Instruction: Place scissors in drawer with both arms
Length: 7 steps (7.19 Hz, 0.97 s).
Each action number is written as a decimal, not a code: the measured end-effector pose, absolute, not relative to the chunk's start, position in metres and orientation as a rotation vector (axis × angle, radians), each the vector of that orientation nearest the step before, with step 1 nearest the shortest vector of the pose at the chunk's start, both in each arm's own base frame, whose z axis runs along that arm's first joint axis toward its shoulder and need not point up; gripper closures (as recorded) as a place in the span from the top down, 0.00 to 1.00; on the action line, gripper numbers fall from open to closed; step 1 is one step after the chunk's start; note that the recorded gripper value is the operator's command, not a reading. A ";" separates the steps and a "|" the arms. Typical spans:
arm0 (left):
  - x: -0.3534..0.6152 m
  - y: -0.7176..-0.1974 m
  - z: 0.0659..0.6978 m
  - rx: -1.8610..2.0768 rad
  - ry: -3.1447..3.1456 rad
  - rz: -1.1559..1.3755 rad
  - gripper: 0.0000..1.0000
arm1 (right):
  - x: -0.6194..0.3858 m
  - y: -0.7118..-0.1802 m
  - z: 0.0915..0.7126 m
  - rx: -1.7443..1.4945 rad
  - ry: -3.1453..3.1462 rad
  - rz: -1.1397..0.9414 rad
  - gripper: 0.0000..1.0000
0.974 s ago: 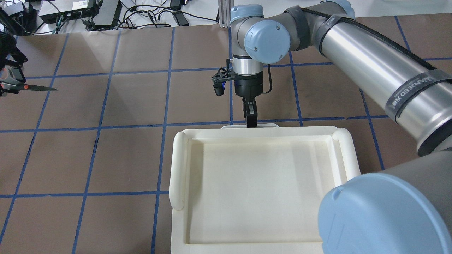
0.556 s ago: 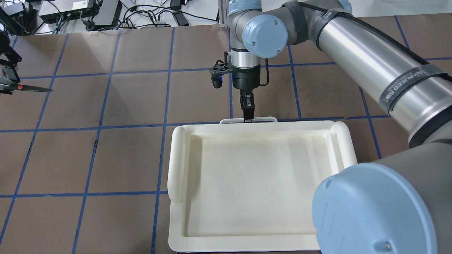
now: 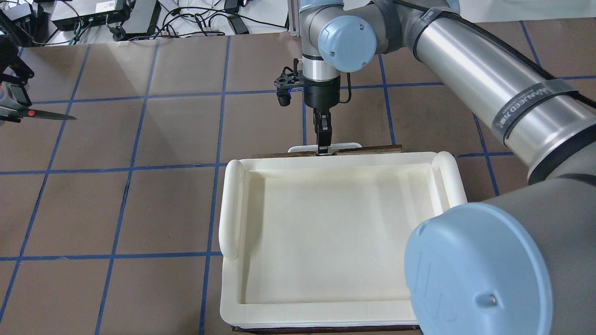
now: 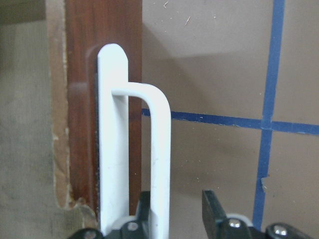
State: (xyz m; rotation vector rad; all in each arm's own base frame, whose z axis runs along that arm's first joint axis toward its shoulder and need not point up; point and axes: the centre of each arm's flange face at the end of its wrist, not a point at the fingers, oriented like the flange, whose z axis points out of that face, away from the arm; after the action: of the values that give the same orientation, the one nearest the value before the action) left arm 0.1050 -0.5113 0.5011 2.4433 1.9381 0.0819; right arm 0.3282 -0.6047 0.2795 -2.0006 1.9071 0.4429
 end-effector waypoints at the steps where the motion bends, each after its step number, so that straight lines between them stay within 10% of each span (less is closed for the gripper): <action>1: 0.103 -0.511 0.502 2.445 1.932 0.082 0.00 | 0.328 -0.610 0.281 -2.004 1.913 0.432 0.44; 7: 0.090 -0.505 0.511 2.461 1.924 0.085 0.00 | 0.321 -0.651 0.277 -2.029 1.966 0.314 0.44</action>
State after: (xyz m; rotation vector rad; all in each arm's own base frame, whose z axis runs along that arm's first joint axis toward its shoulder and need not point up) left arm 0.0896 -0.5054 0.5110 2.4610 1.9241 0.0847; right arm 0.3211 -0.6512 0.2775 -2.0286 1.9664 0.3145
